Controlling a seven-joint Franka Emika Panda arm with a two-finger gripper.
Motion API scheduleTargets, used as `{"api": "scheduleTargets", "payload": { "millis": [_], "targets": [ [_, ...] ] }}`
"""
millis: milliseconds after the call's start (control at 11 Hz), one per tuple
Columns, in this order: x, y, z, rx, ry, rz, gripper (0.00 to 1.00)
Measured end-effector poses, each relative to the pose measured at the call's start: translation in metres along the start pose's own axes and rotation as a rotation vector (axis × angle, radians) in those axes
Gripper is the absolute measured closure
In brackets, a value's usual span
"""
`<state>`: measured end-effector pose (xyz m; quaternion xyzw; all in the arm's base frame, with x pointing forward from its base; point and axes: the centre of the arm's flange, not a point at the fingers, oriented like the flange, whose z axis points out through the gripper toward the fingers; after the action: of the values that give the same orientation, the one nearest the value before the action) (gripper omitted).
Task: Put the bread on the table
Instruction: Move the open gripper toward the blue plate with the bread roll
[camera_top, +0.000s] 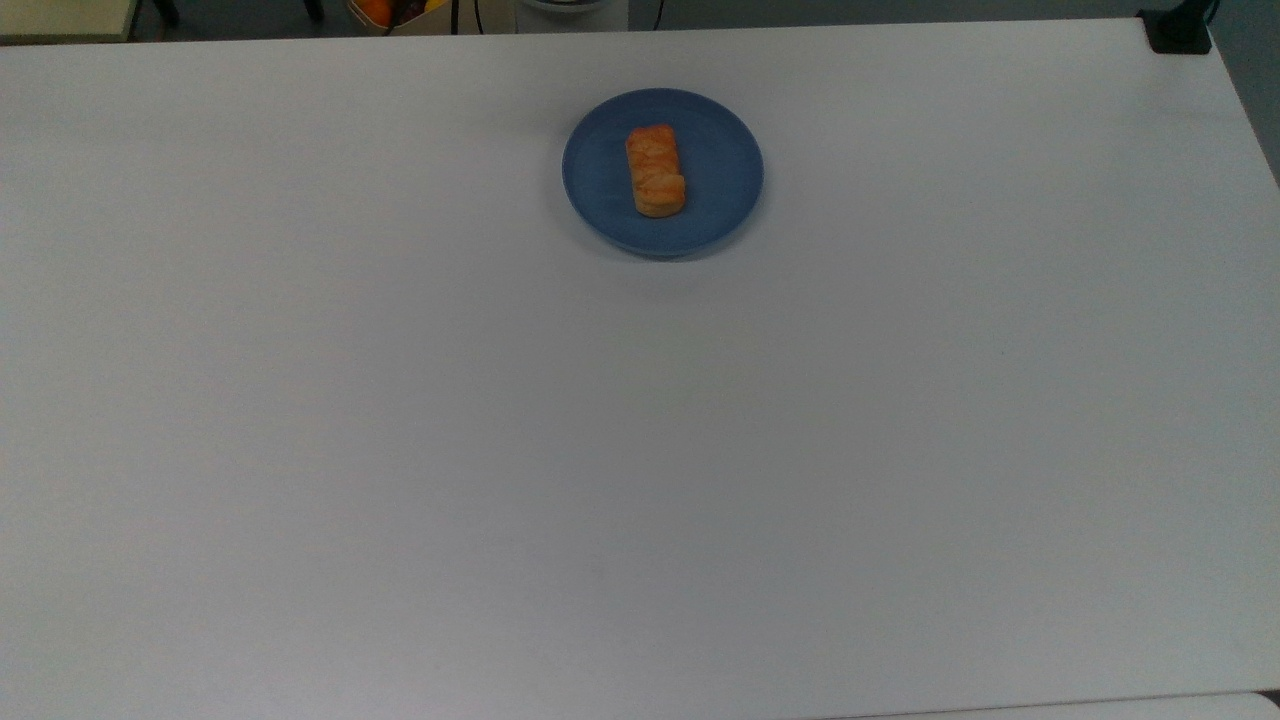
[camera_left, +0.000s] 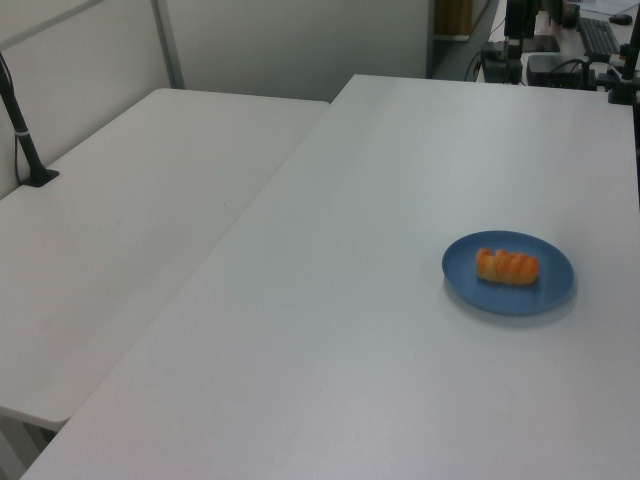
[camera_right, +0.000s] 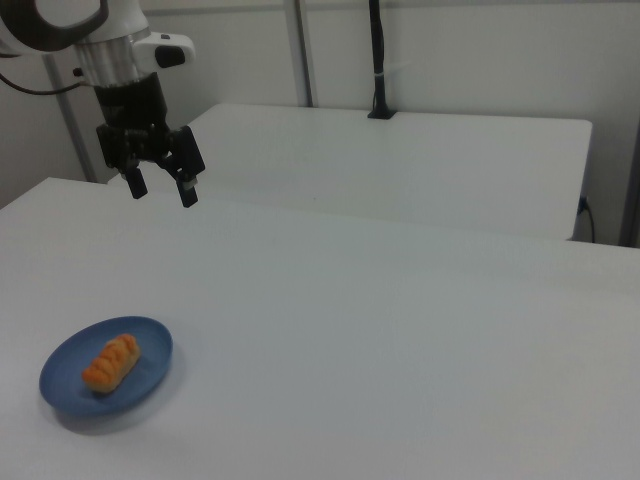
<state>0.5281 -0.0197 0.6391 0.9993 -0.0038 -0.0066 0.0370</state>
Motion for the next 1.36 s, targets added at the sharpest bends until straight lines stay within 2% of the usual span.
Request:
{"api": "scheduleTargets", "payload": {
  "millis": [725, 1087, 1358],
  "targets": [
    [0.003, -0.009, 0.005, 0.002, -0.01, -0.021, 0.0],
    [0.003, -0.064, 0.008, 0.07, -0.009, -0.108, 0.0],
    [-0.005, -0.114, 0.002, 0.077, -0.005, -0.132, 0.0]
  ]
}}
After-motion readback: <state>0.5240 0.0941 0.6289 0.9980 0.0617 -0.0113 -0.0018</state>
